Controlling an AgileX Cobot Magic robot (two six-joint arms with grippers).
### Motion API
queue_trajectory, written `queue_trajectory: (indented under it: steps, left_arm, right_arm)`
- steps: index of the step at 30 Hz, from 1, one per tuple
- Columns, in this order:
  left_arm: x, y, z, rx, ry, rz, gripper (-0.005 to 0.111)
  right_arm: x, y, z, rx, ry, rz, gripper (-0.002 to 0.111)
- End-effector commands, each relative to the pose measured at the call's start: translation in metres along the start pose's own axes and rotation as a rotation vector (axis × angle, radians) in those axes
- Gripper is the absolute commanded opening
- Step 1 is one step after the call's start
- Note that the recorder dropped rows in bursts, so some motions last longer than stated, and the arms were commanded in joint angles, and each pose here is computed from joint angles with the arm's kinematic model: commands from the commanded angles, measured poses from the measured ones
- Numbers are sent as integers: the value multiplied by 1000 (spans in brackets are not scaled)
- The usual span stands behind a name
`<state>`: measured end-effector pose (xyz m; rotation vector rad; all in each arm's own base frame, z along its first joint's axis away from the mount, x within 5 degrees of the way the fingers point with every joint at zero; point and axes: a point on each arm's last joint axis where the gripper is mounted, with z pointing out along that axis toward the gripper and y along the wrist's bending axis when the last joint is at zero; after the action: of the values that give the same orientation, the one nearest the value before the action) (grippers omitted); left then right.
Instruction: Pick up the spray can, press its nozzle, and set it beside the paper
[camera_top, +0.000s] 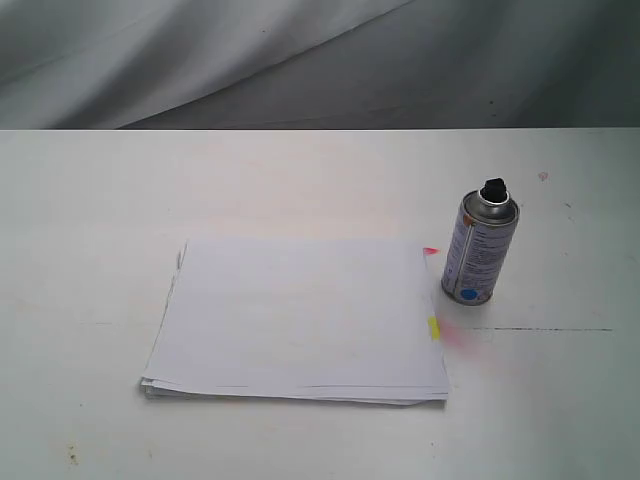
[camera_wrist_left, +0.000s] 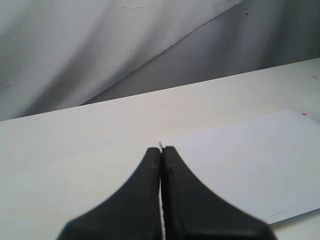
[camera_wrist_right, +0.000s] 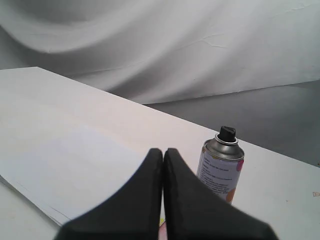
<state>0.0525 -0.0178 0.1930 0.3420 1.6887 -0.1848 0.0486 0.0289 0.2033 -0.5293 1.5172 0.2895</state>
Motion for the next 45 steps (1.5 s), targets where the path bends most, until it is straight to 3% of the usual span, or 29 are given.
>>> queue_trajectory:
  steps: [1,28,36,41,45]
  left_arm:
    - [0,0,0,-3,-8,-3,0]
    - [0,0,0,-3,-8,-3,0]
    - [0,0,0,-3,-8,-3,0]
    - [0,0,0,-3,-8,-3,0]
    - [0,0,0,-3,-8,-3,0]
  right_arm:
    - [0,0,0,5,-8,-2,0]
    - [1,0,0,-4,15,-2,0]
    - [-58,-7,-1,-21,27,-31,0]
    - [-88,-13,29,-31,129,-66,0]
    - [-90,-15,60,-48,236,-63,0]
